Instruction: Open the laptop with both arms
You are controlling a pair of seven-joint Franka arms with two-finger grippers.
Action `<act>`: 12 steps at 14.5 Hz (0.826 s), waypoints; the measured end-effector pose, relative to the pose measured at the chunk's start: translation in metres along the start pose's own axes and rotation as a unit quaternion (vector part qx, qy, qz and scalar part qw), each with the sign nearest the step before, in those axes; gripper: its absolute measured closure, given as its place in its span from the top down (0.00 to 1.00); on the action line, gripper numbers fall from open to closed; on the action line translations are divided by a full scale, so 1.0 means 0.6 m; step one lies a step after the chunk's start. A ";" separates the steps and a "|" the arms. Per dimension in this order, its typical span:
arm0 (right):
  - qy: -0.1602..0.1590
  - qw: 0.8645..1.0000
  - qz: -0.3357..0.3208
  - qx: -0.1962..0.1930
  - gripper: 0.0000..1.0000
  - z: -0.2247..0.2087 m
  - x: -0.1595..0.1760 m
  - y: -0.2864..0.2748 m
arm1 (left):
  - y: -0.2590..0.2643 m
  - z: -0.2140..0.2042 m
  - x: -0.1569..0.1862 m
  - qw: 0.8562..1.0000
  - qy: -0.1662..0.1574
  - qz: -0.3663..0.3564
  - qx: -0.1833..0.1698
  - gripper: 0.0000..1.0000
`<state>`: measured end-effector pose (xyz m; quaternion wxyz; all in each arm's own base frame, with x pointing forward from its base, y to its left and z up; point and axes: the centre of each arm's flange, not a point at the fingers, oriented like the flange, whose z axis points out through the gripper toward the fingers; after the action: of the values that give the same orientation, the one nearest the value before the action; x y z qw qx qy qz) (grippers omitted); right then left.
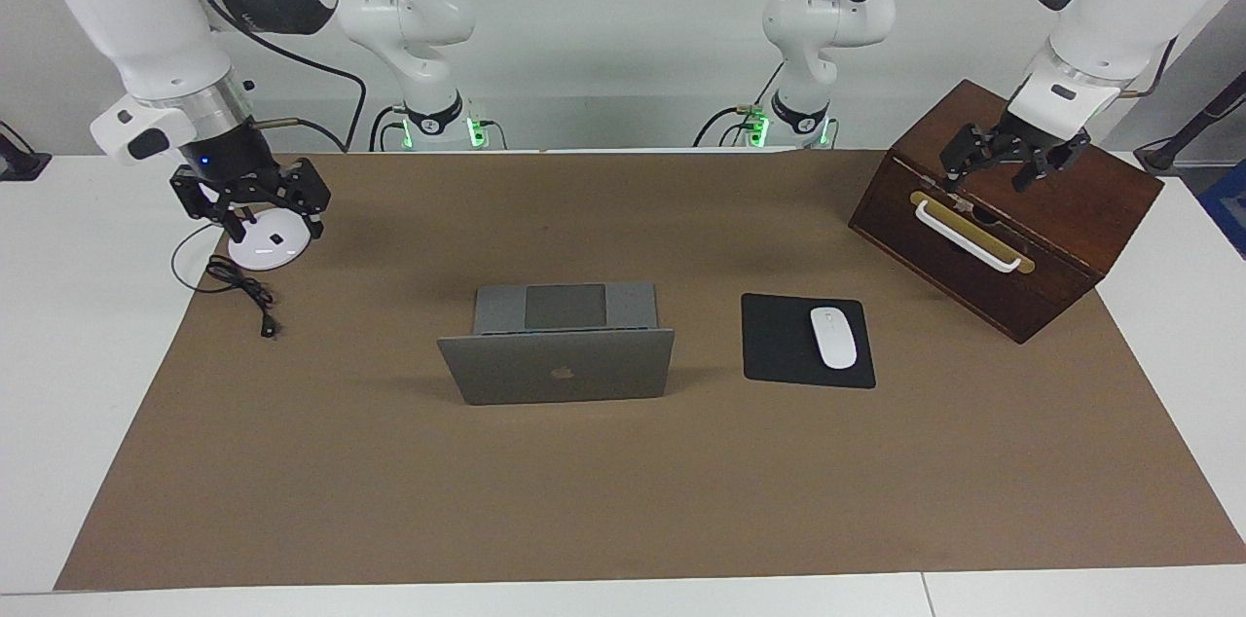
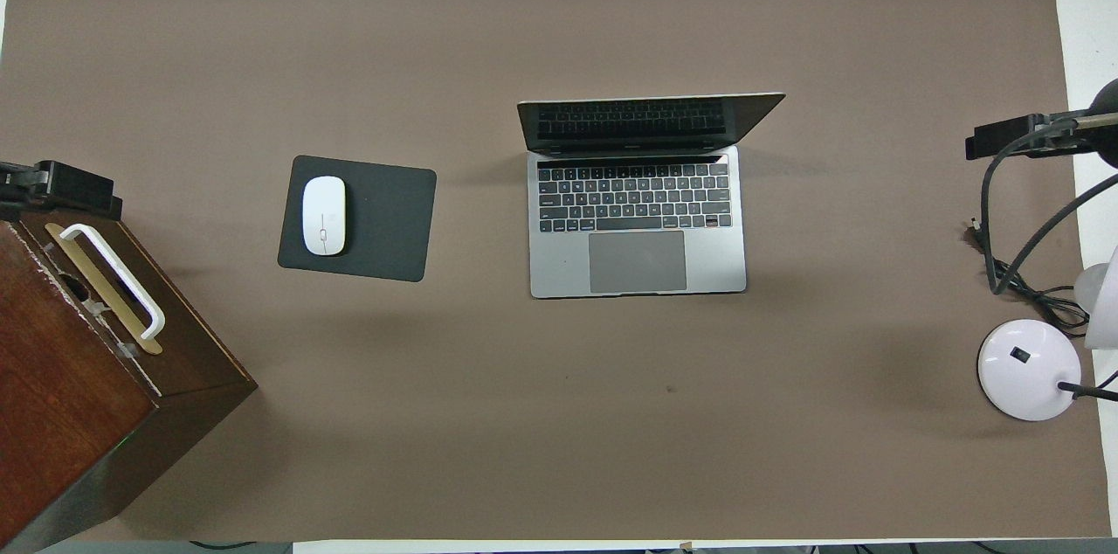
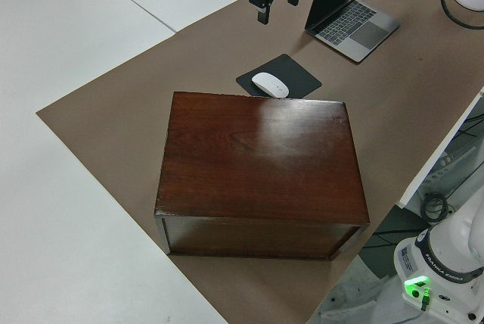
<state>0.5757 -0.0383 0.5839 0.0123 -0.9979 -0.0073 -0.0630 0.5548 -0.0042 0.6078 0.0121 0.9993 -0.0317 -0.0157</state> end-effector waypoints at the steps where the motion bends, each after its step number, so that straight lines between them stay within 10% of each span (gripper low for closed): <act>1: 0.000 1.000 0.001 0.000 1.00 0.000 0.000 0.002 | 0.001 0.001 0.001 1.000 0.003 -0.001 -0.004 1.00; 12: -0.026 1.000 0.007 0.002 1.00 0.011 -0.012 0.020 | -0.001 0.003 0.003 1.000 0.005 -0.004 -0.006 1.00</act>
<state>0.5694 -0.0501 0.5763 0.0140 -0.9992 -0.0012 -0.0365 0.5563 -0.0036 0.6060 0.0187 0.9994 -0.0273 -0.0108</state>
